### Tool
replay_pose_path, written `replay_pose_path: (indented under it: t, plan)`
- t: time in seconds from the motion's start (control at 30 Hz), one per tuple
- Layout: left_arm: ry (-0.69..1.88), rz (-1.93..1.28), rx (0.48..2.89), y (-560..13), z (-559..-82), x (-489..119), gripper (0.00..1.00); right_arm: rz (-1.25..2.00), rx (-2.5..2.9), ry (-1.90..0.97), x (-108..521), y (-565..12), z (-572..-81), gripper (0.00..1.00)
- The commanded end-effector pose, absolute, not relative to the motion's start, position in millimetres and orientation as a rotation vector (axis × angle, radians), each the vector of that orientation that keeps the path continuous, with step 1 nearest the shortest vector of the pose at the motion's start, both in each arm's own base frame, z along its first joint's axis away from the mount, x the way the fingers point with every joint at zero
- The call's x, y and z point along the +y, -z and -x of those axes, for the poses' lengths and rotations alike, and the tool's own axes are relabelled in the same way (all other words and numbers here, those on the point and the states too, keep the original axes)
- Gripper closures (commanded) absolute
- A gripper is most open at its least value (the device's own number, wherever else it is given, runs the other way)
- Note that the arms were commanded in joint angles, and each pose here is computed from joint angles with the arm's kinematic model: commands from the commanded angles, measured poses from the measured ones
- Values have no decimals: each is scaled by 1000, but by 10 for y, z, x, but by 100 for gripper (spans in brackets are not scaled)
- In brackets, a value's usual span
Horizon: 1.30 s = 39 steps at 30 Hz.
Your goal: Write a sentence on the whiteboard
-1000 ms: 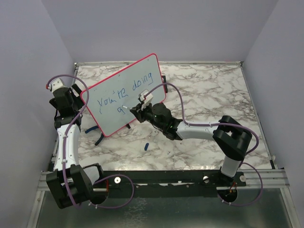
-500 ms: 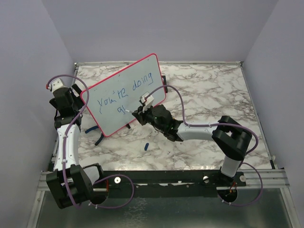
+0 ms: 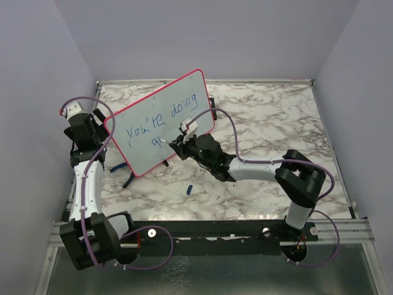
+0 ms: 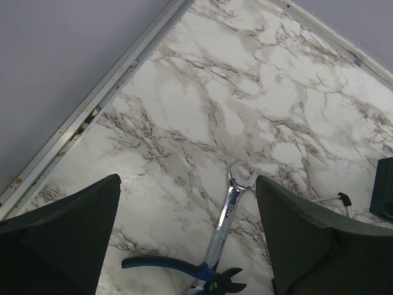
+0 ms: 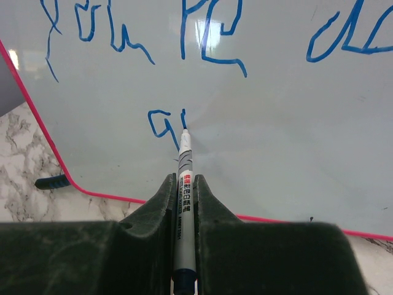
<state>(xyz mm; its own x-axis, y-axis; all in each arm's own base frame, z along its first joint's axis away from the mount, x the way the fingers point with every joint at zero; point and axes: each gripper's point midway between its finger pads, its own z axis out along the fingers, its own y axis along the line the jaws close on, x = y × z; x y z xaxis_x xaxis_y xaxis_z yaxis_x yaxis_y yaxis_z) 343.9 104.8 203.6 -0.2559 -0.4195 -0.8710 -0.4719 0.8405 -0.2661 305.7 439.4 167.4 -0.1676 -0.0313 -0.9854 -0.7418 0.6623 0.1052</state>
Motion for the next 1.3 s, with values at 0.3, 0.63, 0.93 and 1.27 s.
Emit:
replay_pose_path:
  t: [0.3, 0.63, 0.93, 1.27]
  plan:
    - [-18, 625, 1881, -2064, -3470, 944, 8, 562, 1598, -608, 4273, -1872, -3291, 100]
    - [-16, 626, 1880, -2070, -3469, 943, 8, 551, 1601, -610, 4243, -1879, -3303, 100]
    - [-16, 626, 1879, -2071, -3469, 942, 8, 547, 1566, -642, 4183, -2000, -3223, 100]
    - [-13, 625, 1879, -2074, -3471, 937, 8, 565, 1570, -643, 4120, -2025, -3166, 100]
